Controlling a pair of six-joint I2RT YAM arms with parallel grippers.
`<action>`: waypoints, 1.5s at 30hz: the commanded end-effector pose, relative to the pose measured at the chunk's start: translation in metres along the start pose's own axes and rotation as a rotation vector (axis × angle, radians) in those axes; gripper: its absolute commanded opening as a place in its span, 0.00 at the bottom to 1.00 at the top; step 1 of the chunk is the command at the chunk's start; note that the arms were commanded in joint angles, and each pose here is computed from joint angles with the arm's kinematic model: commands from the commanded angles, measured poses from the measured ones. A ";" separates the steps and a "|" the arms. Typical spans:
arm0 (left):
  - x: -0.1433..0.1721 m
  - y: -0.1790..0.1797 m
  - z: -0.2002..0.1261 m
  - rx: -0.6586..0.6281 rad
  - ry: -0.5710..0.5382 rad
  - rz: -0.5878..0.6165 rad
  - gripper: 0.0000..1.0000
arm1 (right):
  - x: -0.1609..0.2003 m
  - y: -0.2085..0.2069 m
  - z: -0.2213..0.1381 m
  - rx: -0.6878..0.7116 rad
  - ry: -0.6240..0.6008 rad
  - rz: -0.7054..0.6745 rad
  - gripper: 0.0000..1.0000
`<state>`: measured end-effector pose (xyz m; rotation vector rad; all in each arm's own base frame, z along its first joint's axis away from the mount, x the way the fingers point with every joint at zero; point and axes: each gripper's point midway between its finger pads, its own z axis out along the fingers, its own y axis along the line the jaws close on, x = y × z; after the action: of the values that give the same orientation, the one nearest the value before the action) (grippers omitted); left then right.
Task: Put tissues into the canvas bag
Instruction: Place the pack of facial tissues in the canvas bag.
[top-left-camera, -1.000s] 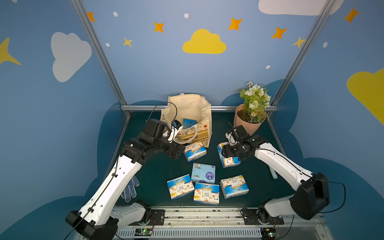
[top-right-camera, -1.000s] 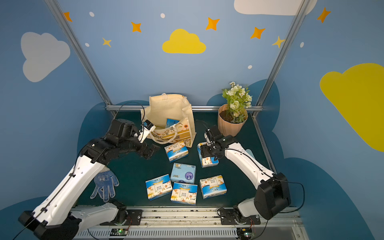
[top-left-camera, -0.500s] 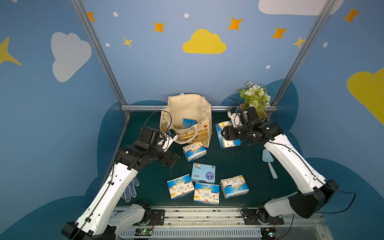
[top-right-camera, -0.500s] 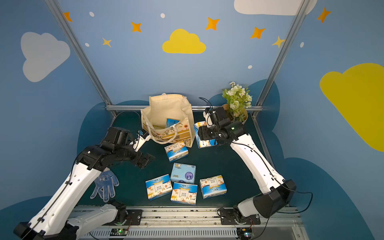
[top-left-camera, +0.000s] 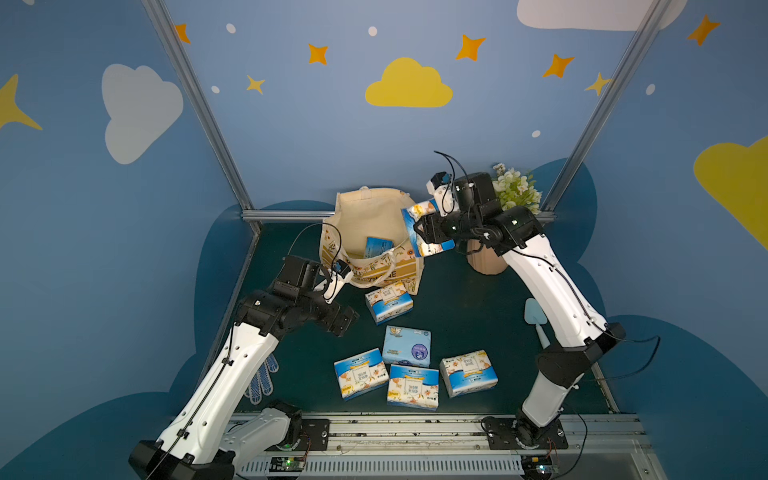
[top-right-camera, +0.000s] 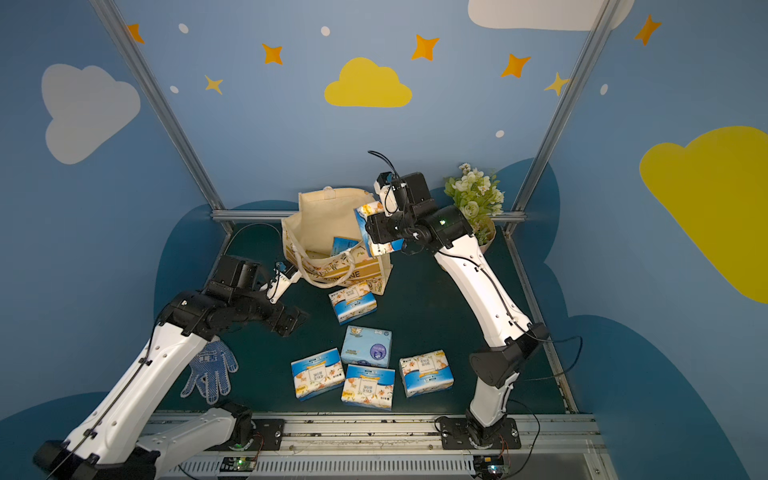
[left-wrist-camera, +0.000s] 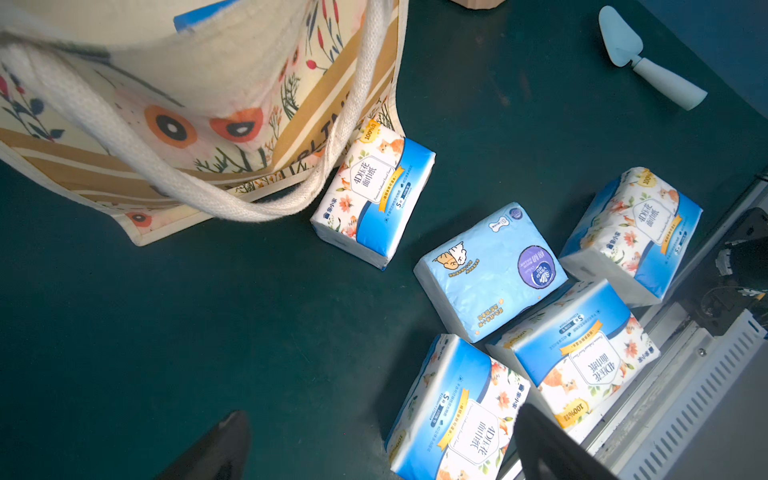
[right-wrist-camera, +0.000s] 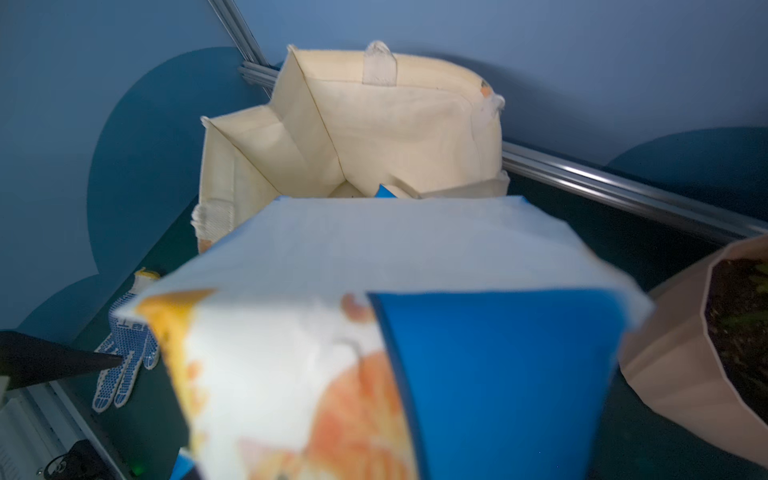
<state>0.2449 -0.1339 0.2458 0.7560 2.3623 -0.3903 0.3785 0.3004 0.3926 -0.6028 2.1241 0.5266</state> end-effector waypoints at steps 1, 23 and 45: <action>-0.009 0.000 -0.002 0.009 -0.028 -0.009 1.00 | -0.025 0.023 -0.001 -0.066 -0.070 -0.062 0.67; -0.015 0.001 0.001 0.036 -0.044 -0.050 1.00 | -0.079 0.052 0.131 -0.128 -0.327 -0.158 0.74; -0.021 0.001 0.003 0.051 -0.046 -0.049 1.00 | -0.044 0.012 0.200 -0.072 -0.243 -0.056 0.84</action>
<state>0.2577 -0.1418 0.2455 0.7118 2.3696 -0.4729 0.5154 0.4287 0.3011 -0.6313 1.9168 0.5854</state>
